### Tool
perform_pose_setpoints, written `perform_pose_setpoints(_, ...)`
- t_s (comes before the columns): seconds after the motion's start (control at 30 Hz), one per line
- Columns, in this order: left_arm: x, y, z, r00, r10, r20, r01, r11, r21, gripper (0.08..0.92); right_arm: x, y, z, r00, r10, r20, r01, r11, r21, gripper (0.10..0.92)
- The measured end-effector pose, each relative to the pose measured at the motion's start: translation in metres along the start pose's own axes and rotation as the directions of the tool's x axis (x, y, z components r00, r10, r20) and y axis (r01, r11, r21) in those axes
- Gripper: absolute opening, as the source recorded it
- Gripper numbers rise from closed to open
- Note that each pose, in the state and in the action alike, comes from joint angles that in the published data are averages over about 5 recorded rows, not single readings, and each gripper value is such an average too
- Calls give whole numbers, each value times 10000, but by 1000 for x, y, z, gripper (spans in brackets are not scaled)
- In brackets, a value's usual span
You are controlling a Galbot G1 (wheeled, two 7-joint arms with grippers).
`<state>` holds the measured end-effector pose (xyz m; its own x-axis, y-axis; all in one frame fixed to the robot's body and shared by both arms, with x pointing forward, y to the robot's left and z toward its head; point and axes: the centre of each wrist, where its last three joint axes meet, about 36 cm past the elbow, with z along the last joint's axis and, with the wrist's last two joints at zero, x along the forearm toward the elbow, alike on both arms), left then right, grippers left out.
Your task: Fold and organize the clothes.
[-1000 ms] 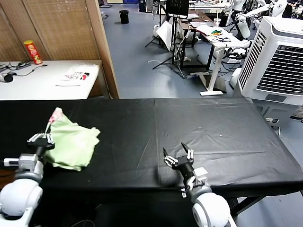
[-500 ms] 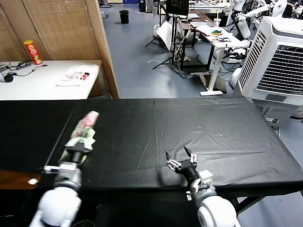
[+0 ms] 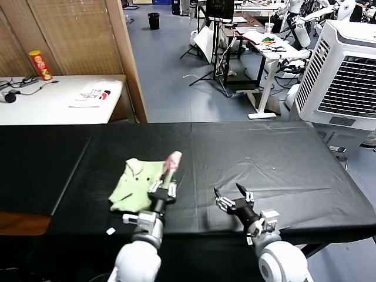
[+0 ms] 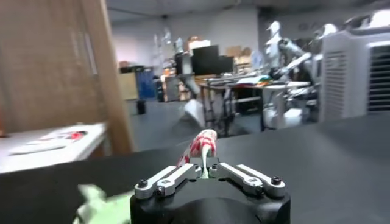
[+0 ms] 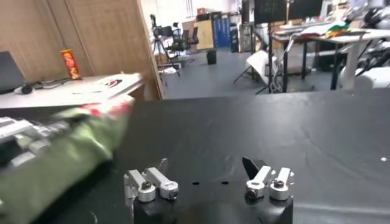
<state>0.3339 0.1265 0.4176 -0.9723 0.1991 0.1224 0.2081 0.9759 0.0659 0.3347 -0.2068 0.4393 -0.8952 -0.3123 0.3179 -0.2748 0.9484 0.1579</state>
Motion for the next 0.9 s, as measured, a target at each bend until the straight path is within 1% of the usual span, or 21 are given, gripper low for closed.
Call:
perform_pose_setpoints(0.07, 1, -2, 2, 9996, 237, 165, -238, 9997, 78, 477, -4, 1, 0, 9998, -163, -142, 161, 9998, -139, 798)
perform_pose_setpoints(0.13, 3, -2, 2, 9985, 430, 349, -437, 9989, 175, 593, -8, 3, 0, 9990, -340, -300, 330, 9989, -324, 798)
perform_pose_setpoints(0.23, 6, 2, 1, 9965, 539, 636, -558, 9980, 286, 751, -19, 8, 0, 9966, -630, -532, 594, 9960, -674, 798)
perform_pose_setpoints(0.27, 7, 4, 0, 9961, 520, 716, -542, 9981, 299, 774, -24, 10, 0, 9955, -733, -607, 684, 9945, -790, 798)
perform_pose_setpoints(0.37, 10, 12, 1, 9957, 396, 838, -418, 9988, 250, 795, -39, 19, 2, 9913, -1026, -821, 932, 9893, -1119, 798)
perform_pose_setpoints(0.6, 17, 31, 8, 9964, -132, 841, 129, 9999, 50, 798, -74, 39, 11, 9833, -1356, -1212, 1159, 9808, -1570, 791)
perform_pose_setpoints(0.7, 21, 38, 12, 9961, -357, 811, 359, 9994, -1, 798, -86, 44, 15, 9824, -1327, -1313, 1091, 9789, -1729, 733)
perform_pose_setpoints(0.8, 24, 45, 15, 9954, -556, 774, 561, 9984, -47, 798, -95, 44, 18, 9819, -1320, -1356, 1058, 9771, -1849, 645)
perform_pose_setpoints(0.9, 28, 50, 17, 9945, -733, 754, 740, 9972, -73, 798, -102, 41, 19, 9823, -1333, -1315, 1075, 9765, -1869, 532)
